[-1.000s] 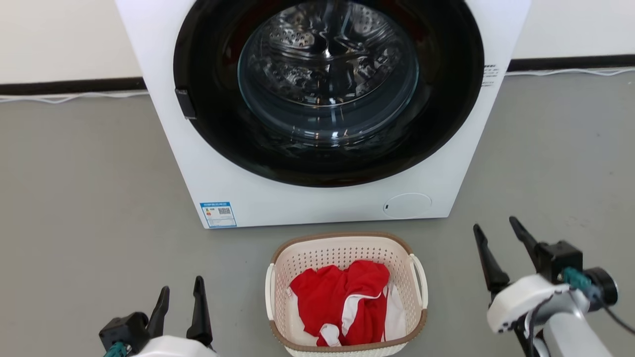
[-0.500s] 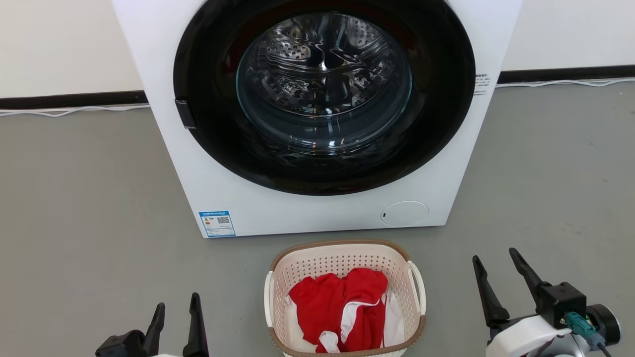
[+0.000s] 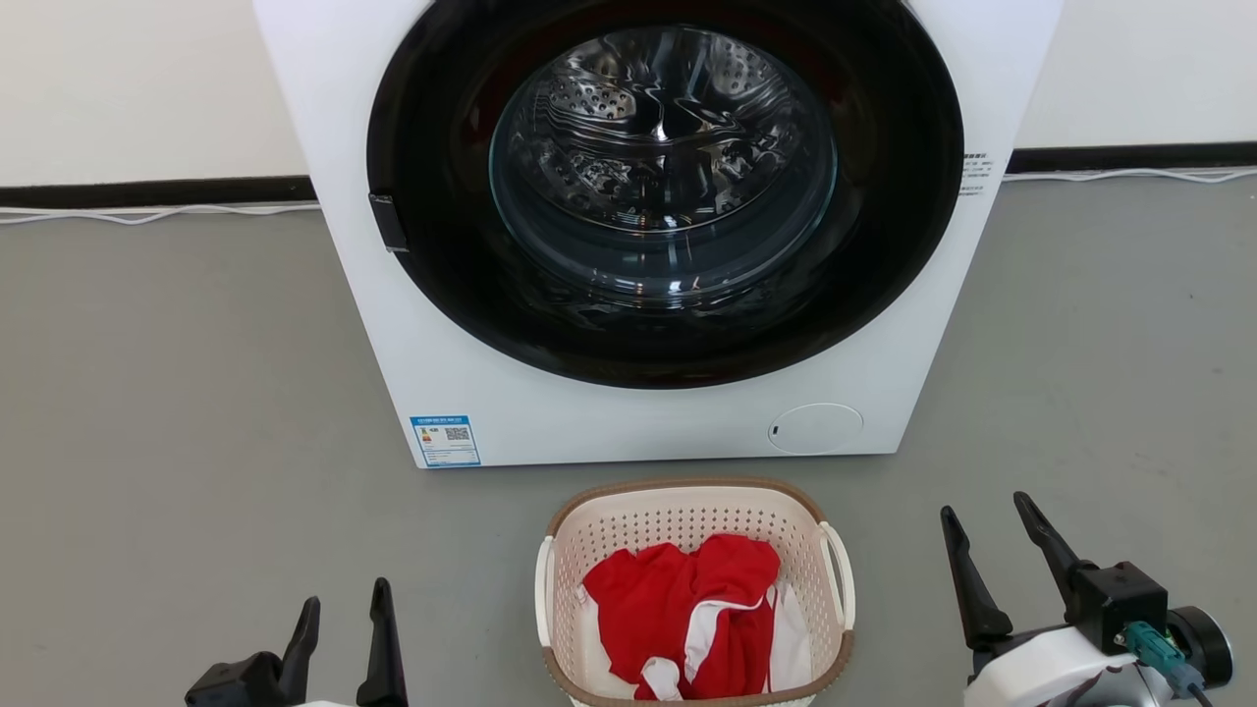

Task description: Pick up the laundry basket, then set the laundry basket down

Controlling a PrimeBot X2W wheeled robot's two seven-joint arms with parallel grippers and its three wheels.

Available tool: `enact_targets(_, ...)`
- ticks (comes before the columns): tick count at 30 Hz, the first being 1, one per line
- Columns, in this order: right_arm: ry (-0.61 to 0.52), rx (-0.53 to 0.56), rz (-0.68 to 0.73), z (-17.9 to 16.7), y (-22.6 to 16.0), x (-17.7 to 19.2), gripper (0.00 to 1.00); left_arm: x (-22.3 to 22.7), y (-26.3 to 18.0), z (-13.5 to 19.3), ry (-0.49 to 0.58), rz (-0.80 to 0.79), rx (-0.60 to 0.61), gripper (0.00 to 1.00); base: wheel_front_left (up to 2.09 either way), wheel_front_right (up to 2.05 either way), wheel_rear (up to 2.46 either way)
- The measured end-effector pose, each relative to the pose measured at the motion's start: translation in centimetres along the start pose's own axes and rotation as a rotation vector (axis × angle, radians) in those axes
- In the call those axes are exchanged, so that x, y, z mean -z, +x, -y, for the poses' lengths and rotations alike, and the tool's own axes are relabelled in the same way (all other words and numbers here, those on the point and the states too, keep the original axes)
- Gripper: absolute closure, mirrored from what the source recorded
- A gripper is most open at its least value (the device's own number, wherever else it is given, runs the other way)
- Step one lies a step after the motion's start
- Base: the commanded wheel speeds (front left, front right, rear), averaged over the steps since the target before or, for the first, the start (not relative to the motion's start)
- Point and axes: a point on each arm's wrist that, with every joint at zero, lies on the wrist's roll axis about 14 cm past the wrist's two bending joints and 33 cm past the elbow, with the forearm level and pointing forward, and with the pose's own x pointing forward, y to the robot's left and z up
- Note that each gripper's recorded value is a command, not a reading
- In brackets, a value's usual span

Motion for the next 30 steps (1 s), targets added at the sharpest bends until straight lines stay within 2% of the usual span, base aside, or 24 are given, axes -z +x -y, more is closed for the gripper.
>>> enact_targets(1,0.000,-0.001,0.001,0.0,0.0,-0.1,0.00,-0.1,0.0,-0.1,0.002,0.002,0.000,0.00,0.00,0.00,0.00)
enact_targets(2,0.000,-0.001,0.003,-0.1,0.0,-0.1,1.00,-0.2,-0.1,-0.2,0.011,0.004,-0.002,1.00,0.00,0.00,0.00)
enact_targets(9,0.048,0.007,-0.110,-0.6,-1.6,3.5,1.00,2.8,-1.4,-1.2,0.005,-0.094,-0.038,1.00,0.00,0.00,0.00)
enact_targets(30,0.321,0.091,-0.101,0.5,-1.5,3.1,1.00,3.2,-0.9,-1.3,-0.219,-0.139,-0.068,1.00,0.00,0.00,0.00)
